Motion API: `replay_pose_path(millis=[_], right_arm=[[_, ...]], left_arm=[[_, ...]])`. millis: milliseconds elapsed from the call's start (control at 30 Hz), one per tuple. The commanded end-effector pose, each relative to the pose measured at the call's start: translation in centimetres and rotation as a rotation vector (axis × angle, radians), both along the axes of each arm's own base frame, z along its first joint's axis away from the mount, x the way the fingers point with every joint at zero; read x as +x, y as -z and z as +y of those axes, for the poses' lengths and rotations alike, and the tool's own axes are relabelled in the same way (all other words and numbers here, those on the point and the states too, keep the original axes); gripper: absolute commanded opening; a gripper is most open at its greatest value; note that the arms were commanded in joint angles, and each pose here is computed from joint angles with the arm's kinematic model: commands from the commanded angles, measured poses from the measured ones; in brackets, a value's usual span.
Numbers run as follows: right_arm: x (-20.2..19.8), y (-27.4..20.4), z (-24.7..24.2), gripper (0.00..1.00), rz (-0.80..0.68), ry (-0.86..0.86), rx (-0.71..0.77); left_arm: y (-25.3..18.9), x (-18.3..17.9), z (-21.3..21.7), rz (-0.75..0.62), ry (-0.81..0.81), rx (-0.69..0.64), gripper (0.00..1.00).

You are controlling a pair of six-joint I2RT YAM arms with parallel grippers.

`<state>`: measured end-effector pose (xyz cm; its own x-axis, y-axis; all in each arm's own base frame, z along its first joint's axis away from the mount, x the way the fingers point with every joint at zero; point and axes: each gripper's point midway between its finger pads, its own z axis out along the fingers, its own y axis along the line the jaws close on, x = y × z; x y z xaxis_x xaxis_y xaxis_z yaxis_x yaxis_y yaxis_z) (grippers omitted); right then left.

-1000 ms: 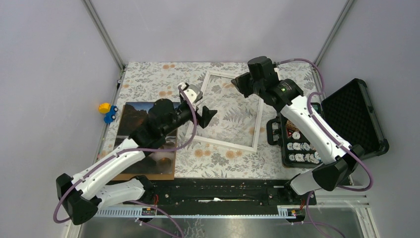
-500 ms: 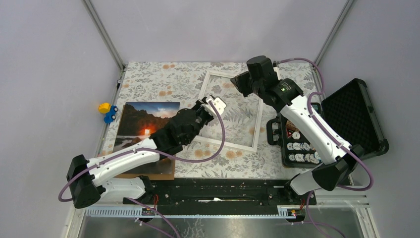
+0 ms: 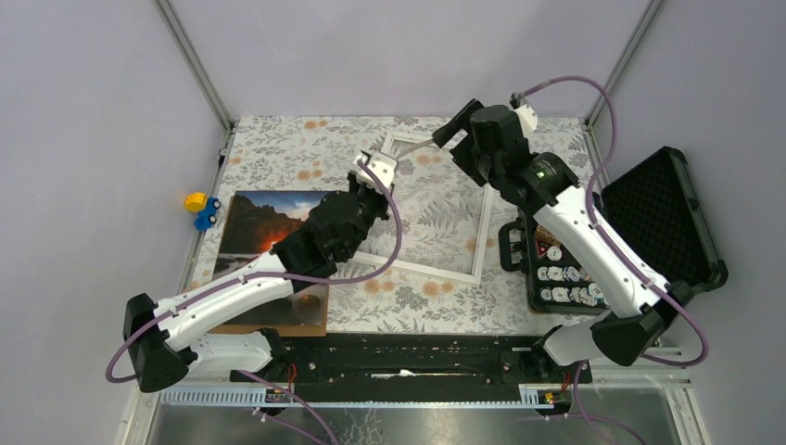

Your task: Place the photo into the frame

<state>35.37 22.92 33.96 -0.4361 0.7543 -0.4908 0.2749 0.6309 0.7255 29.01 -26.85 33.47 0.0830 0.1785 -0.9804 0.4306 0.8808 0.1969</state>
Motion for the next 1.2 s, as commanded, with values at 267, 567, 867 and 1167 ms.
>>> replay_pose_path(millis=[267,567,867,1167], right_arm=[[-4.9,-7.9,-7.5,1.00,-0.428,-0.235,-0.451],[-4.9,1.7,-6.7,1.00,-0.236,-0.373,-0.514],[-5.7,12.2,-5.8,1.00,-0.020,-0.458,-0.272],[-6.0,16.7,-7.7,1.00,0.114,-0.385,-0.062]], left_arm=[[-1.6,5.8,3.7,0.471,0.036,-0.768,0.00],[7.5,6.4,5.3,0.786,0.076,-1.123,0.00],[16.4,4.8,8.2,0.859,-0.216,-1.386,0.00],[17.8,4.6,7.2,0.871,-0.210,-1.566,0.00]])
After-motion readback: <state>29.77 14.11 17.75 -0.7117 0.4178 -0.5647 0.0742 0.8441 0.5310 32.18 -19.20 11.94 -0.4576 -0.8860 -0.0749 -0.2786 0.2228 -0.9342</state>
